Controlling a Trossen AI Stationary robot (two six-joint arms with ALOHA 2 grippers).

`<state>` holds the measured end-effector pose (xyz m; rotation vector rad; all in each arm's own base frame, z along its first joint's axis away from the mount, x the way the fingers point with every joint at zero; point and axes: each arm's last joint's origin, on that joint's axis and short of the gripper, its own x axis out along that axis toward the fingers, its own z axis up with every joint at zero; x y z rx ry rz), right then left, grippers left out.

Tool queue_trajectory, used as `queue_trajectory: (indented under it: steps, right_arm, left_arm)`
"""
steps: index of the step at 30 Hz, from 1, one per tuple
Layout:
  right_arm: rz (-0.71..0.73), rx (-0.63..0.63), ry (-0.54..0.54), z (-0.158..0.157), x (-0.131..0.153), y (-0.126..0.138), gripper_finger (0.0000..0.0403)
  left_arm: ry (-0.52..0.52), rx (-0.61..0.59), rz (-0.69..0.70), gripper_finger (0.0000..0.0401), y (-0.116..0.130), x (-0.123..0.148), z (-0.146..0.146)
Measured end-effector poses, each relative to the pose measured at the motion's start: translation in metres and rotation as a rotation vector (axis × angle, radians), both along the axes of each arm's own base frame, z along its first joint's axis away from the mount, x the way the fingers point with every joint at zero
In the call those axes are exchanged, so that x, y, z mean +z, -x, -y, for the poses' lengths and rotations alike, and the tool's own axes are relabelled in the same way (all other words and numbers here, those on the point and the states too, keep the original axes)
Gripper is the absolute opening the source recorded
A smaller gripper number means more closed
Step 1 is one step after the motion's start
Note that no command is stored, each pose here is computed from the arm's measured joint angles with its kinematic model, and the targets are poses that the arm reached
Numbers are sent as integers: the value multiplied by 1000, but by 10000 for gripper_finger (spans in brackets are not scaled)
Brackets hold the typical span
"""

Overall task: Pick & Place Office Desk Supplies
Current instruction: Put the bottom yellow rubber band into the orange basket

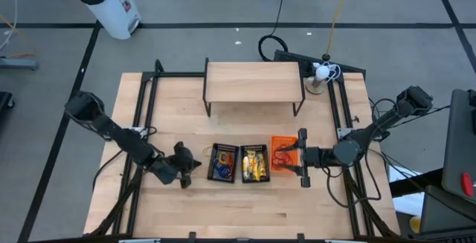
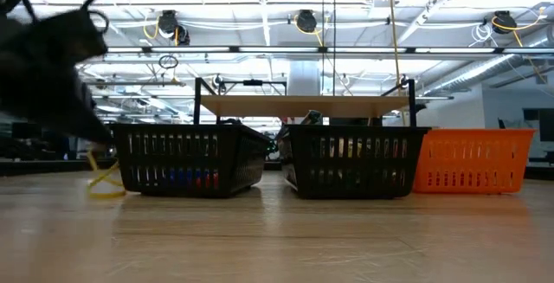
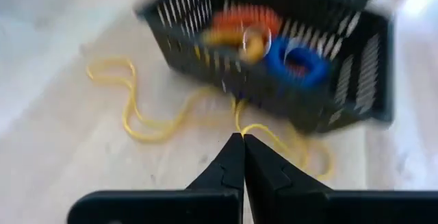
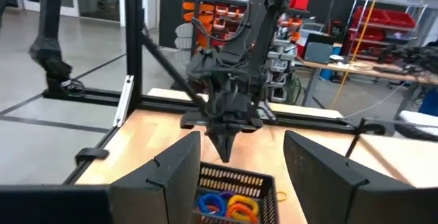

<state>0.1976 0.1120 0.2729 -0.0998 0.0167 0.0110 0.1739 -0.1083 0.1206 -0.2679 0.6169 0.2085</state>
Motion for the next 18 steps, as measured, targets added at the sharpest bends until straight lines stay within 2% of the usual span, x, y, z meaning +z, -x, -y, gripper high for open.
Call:
queue_trajectory:
  steps: [6,12,15,18]
  right_arm:
    - [21,-31,18,6,2,-3,199]
    - [-1,-52,10,11,0,-6,199]
    - [-9,-65,-27,13,-1,-7,199]
    - [-9,-79,-46,16,-2,-9,199]
  left_arm:
    - [-37,17,229,0,-1,46,-3]
    - [-165,18,422,0,-9,115,1]
    - [-257,22,484,0,-15,150,4]
    - [-297,18,529,0,-20,179,8]
